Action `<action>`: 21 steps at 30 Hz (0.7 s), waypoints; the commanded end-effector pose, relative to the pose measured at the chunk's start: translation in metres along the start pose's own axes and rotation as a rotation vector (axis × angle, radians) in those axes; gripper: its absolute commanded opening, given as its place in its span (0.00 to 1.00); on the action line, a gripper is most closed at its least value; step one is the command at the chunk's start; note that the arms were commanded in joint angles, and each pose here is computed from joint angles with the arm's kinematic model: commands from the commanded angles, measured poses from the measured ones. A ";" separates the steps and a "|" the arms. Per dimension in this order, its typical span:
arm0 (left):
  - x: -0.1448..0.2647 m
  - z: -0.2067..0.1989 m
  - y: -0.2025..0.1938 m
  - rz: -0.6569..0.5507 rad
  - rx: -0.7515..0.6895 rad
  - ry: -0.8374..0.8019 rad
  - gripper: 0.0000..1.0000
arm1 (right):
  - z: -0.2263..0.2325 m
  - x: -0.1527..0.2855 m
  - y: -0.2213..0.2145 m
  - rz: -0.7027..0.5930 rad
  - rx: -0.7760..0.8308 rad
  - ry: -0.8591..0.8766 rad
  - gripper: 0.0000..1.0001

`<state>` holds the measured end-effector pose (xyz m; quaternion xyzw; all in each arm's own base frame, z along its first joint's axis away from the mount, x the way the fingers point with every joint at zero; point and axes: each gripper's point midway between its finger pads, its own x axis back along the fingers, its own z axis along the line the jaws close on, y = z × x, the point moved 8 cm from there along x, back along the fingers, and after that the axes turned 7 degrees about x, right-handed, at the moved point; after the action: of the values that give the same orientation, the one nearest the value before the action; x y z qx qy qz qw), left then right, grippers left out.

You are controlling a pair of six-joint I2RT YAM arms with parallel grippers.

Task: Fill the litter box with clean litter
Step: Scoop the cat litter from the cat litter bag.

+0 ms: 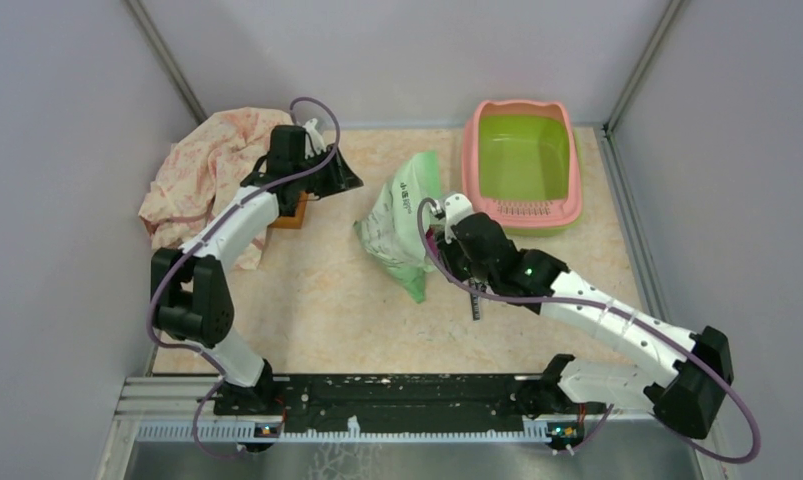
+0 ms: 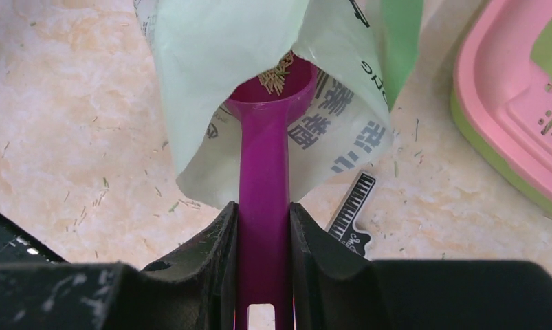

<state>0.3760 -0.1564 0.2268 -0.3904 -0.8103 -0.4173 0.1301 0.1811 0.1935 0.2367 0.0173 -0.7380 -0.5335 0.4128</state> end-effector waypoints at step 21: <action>0.044 -0.029 0.010 -0.034 -0.025 -0.035 0.50 | -0.011 0.041 -0.029 -0.435 -0.039 -0.190 0.00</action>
<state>0.3561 -0.1493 0.2482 -0.3820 -0.8118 -0.4214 0.1321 0.1485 0.1575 0.2099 0.1007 -0.7533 -0.5829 0.2874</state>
